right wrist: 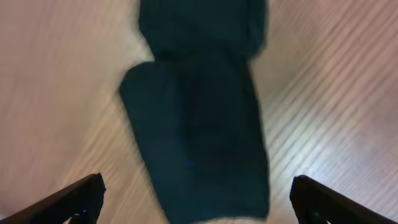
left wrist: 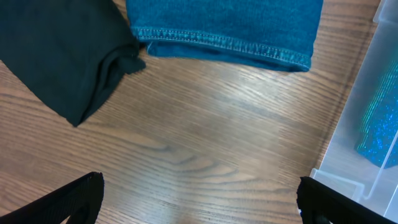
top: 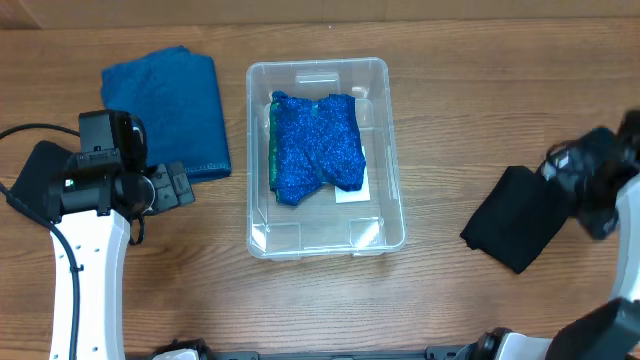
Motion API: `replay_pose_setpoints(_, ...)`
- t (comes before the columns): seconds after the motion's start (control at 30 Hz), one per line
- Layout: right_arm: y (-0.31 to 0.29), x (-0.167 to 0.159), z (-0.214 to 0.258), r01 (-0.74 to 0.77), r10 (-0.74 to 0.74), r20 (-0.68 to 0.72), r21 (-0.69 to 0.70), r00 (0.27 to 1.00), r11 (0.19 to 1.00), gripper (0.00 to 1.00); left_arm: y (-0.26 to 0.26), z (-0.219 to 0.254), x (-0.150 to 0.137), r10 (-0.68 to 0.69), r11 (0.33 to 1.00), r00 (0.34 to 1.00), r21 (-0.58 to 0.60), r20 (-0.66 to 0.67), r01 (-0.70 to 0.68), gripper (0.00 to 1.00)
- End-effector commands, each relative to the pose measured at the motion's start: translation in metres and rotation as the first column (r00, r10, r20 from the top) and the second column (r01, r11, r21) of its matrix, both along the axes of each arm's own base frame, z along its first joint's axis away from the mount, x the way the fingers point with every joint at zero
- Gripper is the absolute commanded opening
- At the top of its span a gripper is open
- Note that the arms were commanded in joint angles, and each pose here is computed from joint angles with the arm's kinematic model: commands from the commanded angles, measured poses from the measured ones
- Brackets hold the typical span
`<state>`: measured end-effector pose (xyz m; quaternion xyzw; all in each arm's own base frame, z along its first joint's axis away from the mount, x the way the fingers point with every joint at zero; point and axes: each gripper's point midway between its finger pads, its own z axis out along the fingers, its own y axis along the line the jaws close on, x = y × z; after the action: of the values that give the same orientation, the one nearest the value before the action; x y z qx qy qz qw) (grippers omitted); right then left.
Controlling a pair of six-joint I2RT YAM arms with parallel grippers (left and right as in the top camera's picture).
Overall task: Pack container
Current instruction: 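Move the right gripper to the black cloth and grasp it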
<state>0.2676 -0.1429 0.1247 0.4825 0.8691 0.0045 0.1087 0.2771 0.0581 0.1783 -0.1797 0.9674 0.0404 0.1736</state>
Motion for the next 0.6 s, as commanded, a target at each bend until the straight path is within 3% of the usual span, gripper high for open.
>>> replay_pose_setpoints(0.0,0.004,-0.020,-0.051,0.006,-0.011,0.046,0.121,0.999,0.993,1.00,0.004,0.007,0.003,-0.009,1.000,1.000,0.019,0.016,0.009,1.00)
replay_pose_setpoints(0.13,0.009,-0.027,-0.095,-0.020,0.006,0.102,0.134,0.995,0.991,1.00,0.004,0.007,0.003,-0.010,1.000,1.000,0.019,0.016,0.009,1.00)
replay_pose_setpoints(0.33,0.013,-0.020,-0.117,-0.033,0.012,0.124,0.172,0.992,0.984,0.96,0.004,0.007,0.003,-0.009,1.000,1.000,0.019,0.016,0.009,1.00)
replay_pose_setpoints(0.4,0.016,-0.020,-0.122,-0.035,0.012,0.117,0.196,0.993,0.980,0.75,0.004,0.007,0.003,-0.009,1.000,1.000,0.019,0.016,0.009,1.00)
replay_pose_setpoints(0.5,0.032,-0.004,-0.114,-0.112,0.054,0.214,0.269,0.975,0.956,0.23,0.004,0.007,0.003,-0.010,1.000,1.000,0.019,0.016,0.009,1.00)
replay_pose_setpoints(0.57,0.050,0.014,-0.094,-0.230,0.108,0.342,0.339,0.933,0.912,0.13,0.004,0.007,0.003,-0.010,1.000,1.000,0.019,0.016,0.009,1.00)
